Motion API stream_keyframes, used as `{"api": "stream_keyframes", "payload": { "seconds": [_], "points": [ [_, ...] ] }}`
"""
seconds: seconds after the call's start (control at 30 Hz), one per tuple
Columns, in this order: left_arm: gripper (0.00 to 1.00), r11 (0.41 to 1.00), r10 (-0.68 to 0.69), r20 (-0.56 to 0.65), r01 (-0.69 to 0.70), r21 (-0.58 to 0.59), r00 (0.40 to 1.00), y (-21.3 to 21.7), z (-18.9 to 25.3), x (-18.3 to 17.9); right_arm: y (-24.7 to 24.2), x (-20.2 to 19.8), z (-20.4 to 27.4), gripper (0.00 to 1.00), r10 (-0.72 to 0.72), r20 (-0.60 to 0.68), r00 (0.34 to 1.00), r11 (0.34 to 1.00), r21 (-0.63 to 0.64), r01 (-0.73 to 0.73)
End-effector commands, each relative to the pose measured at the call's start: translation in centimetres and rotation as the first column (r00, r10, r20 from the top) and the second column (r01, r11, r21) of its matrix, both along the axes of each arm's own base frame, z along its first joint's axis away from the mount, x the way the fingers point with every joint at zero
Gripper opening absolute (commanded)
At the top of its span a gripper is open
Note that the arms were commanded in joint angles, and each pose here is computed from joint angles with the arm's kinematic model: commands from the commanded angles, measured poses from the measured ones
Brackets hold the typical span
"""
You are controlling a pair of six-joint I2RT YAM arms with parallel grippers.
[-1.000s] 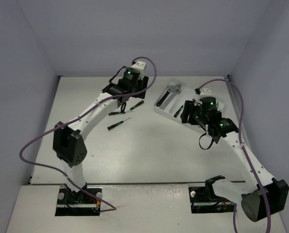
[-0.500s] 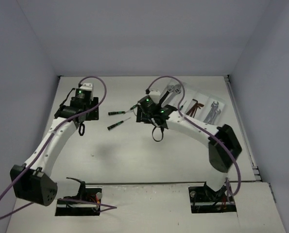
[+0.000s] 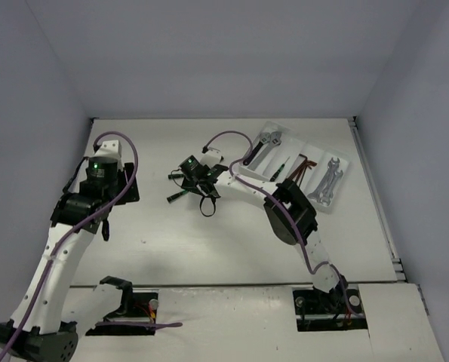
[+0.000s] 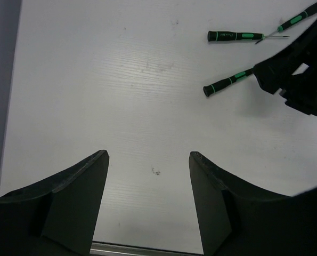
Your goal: Sort the tools into containers
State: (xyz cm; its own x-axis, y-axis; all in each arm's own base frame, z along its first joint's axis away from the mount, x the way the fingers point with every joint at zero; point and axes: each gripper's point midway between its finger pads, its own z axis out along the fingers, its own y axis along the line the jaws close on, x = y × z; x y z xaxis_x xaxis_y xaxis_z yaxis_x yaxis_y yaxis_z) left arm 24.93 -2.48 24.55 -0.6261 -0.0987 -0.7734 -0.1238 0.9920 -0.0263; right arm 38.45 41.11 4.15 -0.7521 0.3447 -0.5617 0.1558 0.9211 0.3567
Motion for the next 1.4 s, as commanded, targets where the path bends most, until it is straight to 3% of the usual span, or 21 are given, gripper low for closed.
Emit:
{"api": "stream_keyframes", "payload": {
  "seconds": [0.0, 0.4, 0.73, 0.97, 1.07, 1.23, 1.37],
  "points": [
    [0.59, 0.998, -0.021, 0.031, 0.023, -0.063, 0.999, -0.8, 0.9, -1.0, 0.5, 1.3, 0.9, 0.56, -0.102, 0.018, 0.995, 0.995, 0.019, 0.101],
    [0.59, 0.995, -0.062, 0.011, 0.063, -0.082, 0.998, -1.4, 0.0, -1.8, 0.8, 1.3, -1.6, 0.53, -0.095, 0.003, 0.995, 0.992, -0.085, 0.095],
    [0.59, 0.994, -0.073, 0.017, 0.075, -0.085, 0.997, -1.5, 0.1, -2.1, -4.1, -2.8, -5.6, 0.44, 0.003, -0.078, 0.997, 0.916, -0.399, -0.034],
    [0.59, 0.993, -0.072, 0.006, 0.073, -0.088, 0.997, -1.5, -0.5, -2.2, -6.8, -3.4, -5.6, 0.40, 0.049, -0.089, 0.995, 0.861, -0.500, -0.087],
    [0.59, 0.994, -0.074, 0.006, 0.075, -0.085, 0.997, -1.5, -0.5, -2.2, -7.1, -3.5, -5.5, 0.31, 0.087, -0.104, 0.991, 0.844, -0.521, -0.129],
    [0.59, 0.993, -0.076, -0.001, 0.076, -0.094, 0.997, -1.7, -0.7, -2.2, -7.9, -2.9, -4.7, 0.01, 0.151, -0.111, 0.982, 0.806, -0.561, -0.187],
    [0.59, 0.992, -0.078, -0.009, 0.077, -0.103, 0.997, -1.9, -0.9, -2.1, -8.5, -2.2, -4.7, 0.00, 0.173, -0.114, 0.978, 0.817, -0.538, -0.207]
  ]
}}
